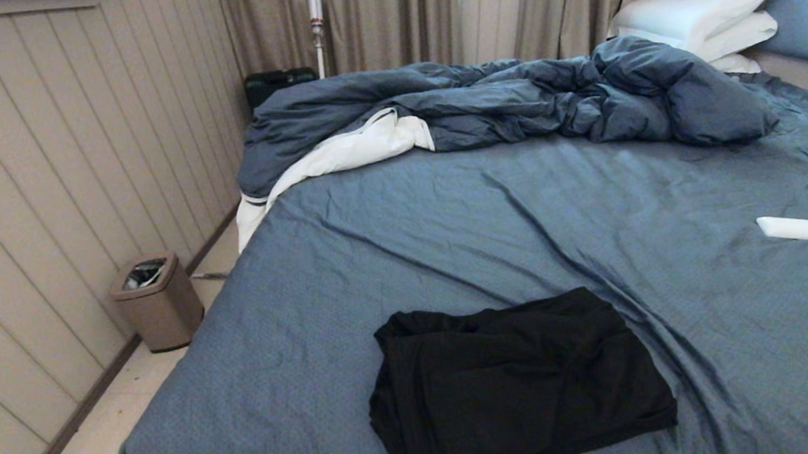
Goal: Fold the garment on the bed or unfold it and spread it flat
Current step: Unford the black T-shirt
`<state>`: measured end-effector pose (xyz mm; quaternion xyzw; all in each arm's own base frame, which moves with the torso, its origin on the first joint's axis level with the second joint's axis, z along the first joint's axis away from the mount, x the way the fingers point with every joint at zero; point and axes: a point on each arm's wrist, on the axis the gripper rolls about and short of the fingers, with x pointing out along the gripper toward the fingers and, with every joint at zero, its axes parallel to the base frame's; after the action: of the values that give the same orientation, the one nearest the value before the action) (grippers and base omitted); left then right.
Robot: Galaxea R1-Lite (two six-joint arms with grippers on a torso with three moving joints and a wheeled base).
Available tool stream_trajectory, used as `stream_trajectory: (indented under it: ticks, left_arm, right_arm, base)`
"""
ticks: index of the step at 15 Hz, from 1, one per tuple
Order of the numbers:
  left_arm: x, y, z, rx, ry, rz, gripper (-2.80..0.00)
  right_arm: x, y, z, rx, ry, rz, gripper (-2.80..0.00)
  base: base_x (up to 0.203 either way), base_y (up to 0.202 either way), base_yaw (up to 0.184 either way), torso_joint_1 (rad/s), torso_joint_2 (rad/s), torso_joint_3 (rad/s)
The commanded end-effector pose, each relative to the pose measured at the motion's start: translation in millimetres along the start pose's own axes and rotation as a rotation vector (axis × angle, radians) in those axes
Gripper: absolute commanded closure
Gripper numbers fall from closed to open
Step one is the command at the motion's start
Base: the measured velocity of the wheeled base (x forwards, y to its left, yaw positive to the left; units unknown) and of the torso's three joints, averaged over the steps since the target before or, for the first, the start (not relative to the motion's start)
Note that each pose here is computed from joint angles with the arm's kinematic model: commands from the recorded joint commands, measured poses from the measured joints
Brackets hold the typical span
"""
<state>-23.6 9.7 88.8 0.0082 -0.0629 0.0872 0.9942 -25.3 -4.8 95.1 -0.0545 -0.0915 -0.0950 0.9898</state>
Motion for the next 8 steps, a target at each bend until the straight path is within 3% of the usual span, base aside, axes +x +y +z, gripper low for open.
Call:
stream_trajectory:
  ticks: [1,2,3,5,6,8]
  left_arm:
    - [0,0.0,2,-0.009,-0.016,0.001,0.00]
    - [0,-0.4,1,-0.023,-0.011,-0.017,0.00]
    - [0,-0.8,1,-0.036,-0.008,-0.036,0.00]
    - [-1,-5.3,1,-0.065,-0.008,-0.237,0.00]
    - [-1,-6.3,1,-0.053,-0.009,-0.284,0.00]
    - [-1,-5.1,1,0.032,-0.017,-0.227,0.00]
  right_arm:
    - [0,2,-7,-0.046,0.077,-0.043,0.00]
    - [-1,3,-16,-0.058,0.158,-0.011,0.00]
    - [-2,3,-18,-0.044,0.180,0.027,0.00]
    - [-2,7,-18,0.026,0.169,0.178,0.00]
    - [-2,8,-18,0.042,0.164,0.226,0.00]
    - [-2,7,-18,0.034,0.162,0.199,0.00]
  base:
    - [0.000,0.000,0.000,0.000,0.00,0.000]
    - [0.000,0.000,0.000,0.000,0.00,0.000]
    - [0.000,0.000,0.000,0.000,0.00,0.000]
    - [0.000,0.000,0.000,0.000,0.00,0.000]
    - [0.000,0.000,0.000,0.000,0.00,0.000]
    - [0.000,0.000,0.000,0.000,0.00,0.000]
